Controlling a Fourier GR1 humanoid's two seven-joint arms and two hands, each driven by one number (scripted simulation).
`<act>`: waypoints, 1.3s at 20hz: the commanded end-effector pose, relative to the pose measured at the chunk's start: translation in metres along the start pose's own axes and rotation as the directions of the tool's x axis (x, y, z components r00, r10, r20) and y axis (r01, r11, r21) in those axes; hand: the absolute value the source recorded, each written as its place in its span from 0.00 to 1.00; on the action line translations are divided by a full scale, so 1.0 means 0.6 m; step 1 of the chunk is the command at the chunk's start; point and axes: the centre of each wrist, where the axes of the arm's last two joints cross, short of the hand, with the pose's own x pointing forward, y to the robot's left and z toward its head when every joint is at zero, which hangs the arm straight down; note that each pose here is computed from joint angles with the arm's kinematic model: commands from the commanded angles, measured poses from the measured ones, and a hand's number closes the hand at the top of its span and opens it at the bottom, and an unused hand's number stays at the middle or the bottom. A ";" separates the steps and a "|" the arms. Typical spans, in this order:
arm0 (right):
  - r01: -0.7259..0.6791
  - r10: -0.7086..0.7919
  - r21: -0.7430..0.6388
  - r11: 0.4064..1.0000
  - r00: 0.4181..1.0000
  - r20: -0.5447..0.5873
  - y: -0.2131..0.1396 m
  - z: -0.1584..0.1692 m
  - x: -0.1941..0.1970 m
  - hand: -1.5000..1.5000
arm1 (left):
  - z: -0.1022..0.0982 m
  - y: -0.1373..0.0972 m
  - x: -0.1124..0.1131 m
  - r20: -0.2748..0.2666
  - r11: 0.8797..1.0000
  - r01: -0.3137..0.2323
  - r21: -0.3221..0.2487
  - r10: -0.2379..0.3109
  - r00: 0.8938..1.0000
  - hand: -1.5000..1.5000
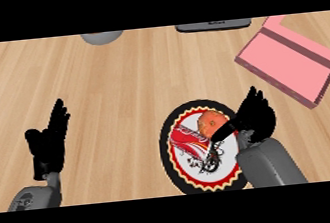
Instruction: Pick the squash from the plate and place it in the cardboard box
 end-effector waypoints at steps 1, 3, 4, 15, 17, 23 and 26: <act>0.017 -0.014 0.012 1.000 0.977 -0.214 0.005 0.005 0.022 0.00 | 0.002 -0.009 -0.012 -0.012 1.000 0.005 0.010 -0.005 1.000 0.50; 0.028 -0.025 0.012 1.000 0.976 -0.217 0.024 0.010 0.008 0.00 | 0.003 -0.014 -0.014 -0.003 1.000 -0.006 0.001 0.006 1.000 0.50; 0.036 -0.034 0.006 0.999 0.974 -0.224 0.013 -0.001 0.027 0.00 | 0.004 -0.017 -0.009 0.004 1.000 -0.012 -0.007 0.012 1.000 0.50; 0.030 -0.027 0.007 1.000 0.971 -0.236 0.059 -0.001 0.014 0.00 | 0.009 -0.015 -0.017 -0.009 1.000 -0.002 -0.010 0.002 1.000 0.50; 0.038 -0.034 0.014 0.999 0.973 -0.230 0.050 -0.003 0.027 1.00 | -0.015 -0.012 0.006 0.018 1.000 0.012 0.012 -0.012 1.000 0.50; -0.017 0.004 -0.115 0.993 0.993 -0.114 0.063 0.022 0.054 1.00 | -0.012 -0.009 0.014 0.009 1.000 -0.010 0.005 0.010 1.000 0.50; -0.072 0.070 -0.088 0.994 0.997 -0.028 0.091 0.060 0.046 1.00 | -0.019 0.001 -0.006 0.004 1.000 0.007 0.016 -0.007 1.000 0.50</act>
